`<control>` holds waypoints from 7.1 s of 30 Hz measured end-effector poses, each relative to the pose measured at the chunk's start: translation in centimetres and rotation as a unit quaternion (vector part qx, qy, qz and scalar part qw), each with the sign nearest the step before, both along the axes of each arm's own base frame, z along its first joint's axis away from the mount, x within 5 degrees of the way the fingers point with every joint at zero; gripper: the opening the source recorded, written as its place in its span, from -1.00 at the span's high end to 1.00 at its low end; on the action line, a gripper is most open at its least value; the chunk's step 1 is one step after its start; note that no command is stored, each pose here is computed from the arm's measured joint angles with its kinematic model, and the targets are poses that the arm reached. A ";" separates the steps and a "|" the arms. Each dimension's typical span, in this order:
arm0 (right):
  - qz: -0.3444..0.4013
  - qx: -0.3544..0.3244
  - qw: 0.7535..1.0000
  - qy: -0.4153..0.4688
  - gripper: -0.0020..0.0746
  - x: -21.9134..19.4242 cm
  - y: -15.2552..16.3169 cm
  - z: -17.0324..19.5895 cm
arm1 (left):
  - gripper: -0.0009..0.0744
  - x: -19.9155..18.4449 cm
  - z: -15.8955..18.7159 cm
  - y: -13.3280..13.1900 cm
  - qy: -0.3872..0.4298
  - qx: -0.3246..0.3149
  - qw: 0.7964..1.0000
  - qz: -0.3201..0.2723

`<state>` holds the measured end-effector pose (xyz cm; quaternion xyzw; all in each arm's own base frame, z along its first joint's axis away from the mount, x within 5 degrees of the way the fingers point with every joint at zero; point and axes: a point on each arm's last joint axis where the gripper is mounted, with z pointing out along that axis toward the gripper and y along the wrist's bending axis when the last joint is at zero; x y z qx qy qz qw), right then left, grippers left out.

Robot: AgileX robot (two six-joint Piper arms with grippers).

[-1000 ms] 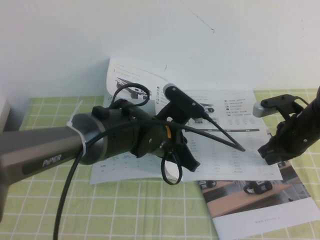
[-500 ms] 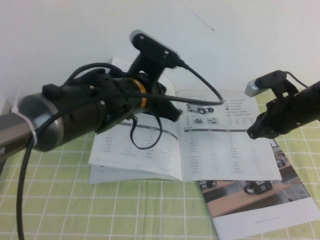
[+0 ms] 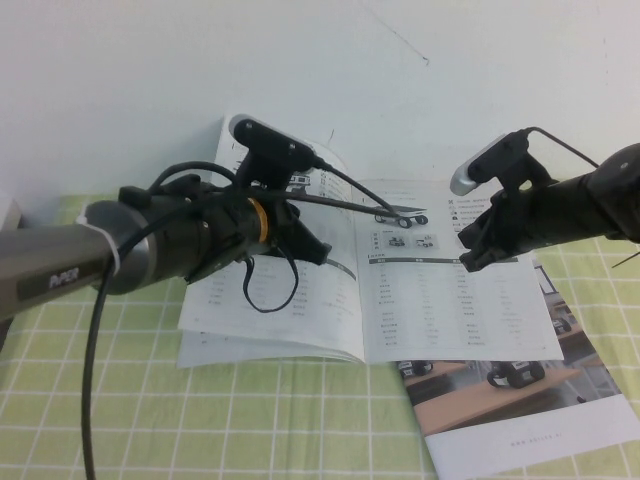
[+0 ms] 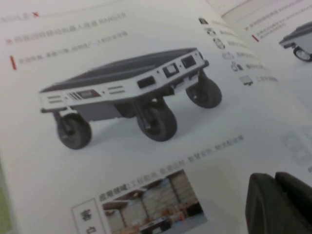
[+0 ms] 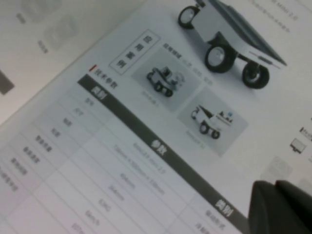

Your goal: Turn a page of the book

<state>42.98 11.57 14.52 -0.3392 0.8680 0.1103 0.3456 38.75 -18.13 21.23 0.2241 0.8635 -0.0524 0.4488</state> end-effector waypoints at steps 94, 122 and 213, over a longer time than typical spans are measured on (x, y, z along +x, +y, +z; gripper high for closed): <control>-0.027 -0.033 0.995 0.091 0.96 -4.6 -1.2 -0.5 | 0.99 -4.4 -7.5 -2.4 0.149 -0.029 0.988 0.027; -0.066 -0.016 0.977 0.202 0.96 -11.8 -2.4 -1.5 | 0.99 -9.8 -5.2 -1.9 0.156 -0.030 0.987 0.001; 0.017 0.015 0.911 -0.411 0.96 -28.4 -6.0 17.5 | 0.99 -30.6 5.6 16.4 -0.025 -0.013 0.994 0.108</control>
